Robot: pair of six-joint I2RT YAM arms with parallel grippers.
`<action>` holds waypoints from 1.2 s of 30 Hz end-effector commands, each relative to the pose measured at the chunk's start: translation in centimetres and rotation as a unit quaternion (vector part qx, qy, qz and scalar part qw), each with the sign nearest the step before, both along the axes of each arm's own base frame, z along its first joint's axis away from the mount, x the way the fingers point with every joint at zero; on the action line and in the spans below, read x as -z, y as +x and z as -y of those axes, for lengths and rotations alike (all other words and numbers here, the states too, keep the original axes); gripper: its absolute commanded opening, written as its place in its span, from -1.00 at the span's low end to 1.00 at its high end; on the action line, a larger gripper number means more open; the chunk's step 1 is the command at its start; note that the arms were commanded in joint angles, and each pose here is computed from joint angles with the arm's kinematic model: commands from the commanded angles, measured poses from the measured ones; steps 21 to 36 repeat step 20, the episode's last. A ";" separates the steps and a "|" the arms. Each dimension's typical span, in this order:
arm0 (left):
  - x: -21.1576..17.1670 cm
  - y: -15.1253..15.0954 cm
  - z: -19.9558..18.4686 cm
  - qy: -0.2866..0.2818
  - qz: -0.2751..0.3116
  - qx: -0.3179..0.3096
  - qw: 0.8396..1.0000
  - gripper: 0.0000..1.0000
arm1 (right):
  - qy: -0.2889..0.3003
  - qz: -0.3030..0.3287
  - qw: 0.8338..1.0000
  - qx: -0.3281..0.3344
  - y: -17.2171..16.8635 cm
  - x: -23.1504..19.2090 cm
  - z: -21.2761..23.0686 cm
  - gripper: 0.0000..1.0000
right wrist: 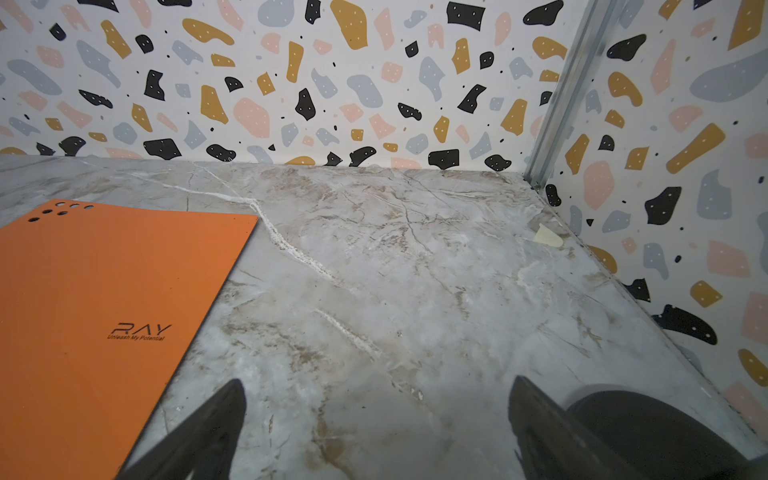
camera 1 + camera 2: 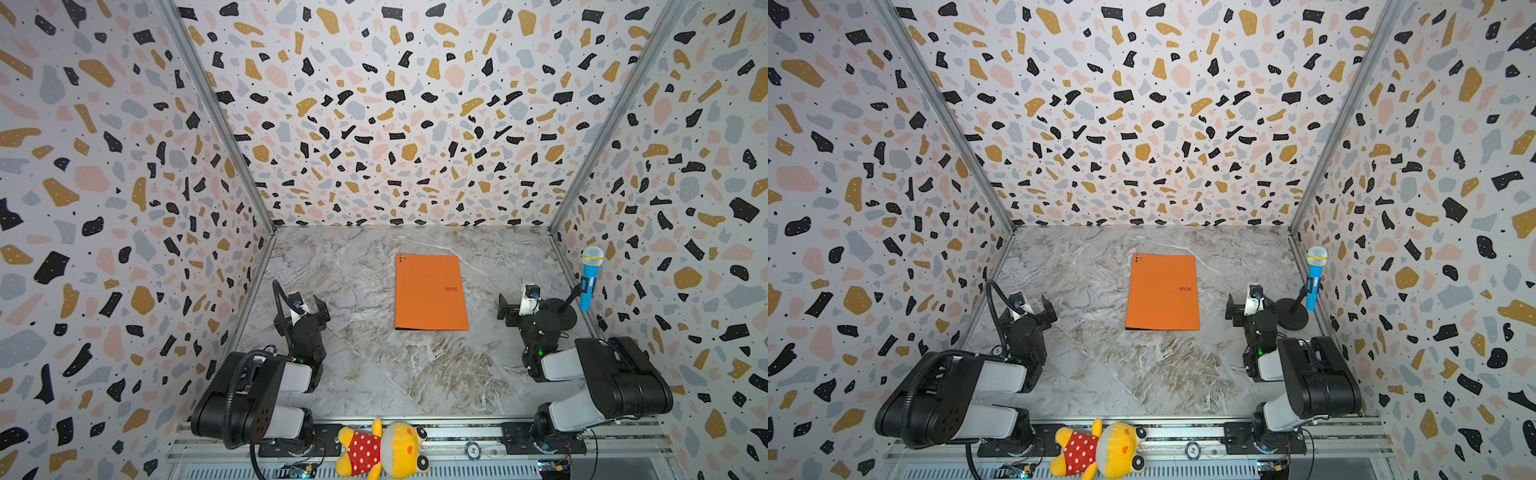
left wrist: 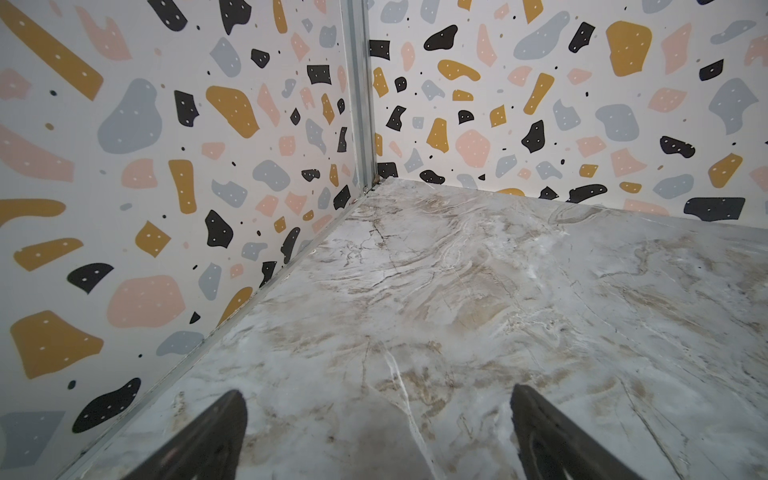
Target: Put the files into the folder
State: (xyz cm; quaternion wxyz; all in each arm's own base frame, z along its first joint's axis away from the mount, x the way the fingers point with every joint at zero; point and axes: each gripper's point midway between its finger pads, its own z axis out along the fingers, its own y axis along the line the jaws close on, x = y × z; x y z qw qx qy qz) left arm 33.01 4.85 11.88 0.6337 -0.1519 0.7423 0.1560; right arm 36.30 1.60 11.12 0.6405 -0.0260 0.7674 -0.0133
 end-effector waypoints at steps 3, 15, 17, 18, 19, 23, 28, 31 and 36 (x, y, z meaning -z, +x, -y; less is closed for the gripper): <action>-1.8 0.5 -0.1 -0.001 0.034 -0.003 0.999 0.99 | -0.007 0.016 1.000 0.005 0.3 -1.0 0.1 0.98; -1.9 0.3 -0.1 -0.001 0.039 -0.002 0.999 0.99 | -0.010 0.016 1.000 0.011 0.4 -1.0 0.2 0.98; -1.9 0.3 -0.2 -0.001 0.038 -0.002 0.999 0.99 | -0.009 0.015 1.000 0.010 0.4 -1.0 0.1 0.98; -2.0 0.3 -0.1 -0.001 0.039 -0.002 0.999 0.99 | -0.010 0.015 1.000 0.010 0.4 -1.0 0.2 0.98; -2.0 0.3 -0.1 -0.001 0.039 -0.002 0.999 0.99 | -0.009 0.015 1.000 0.010 0.4 -1.0 0.1 0.98; -2.0 0.3 -0.1 -0.001 0.039 -0.002 0.999 0.99 | -0.009 0.015 1.000 0.010 0.4 -1.0 0.1 0.98; -2.0 0.3 -0.1 -0.001 0.039 -0.002 0.999 0.99 | -0.009 0.015 1.000 0.010 0.4 -1.0 0.1 0.98; -2.0 0.3 -0.1 -0.001 0.039 -0.002 0.999 0.99 | -0.009 0.015 1.000 0.010 0.4 -1.0 0.1 0.98; -2.0 0.3 -0.1 -0.001 0.039 -0.002 0.999 0.99 | -0.009 0.015 1.000 0.010 0.4 -1.0 0.1 0.98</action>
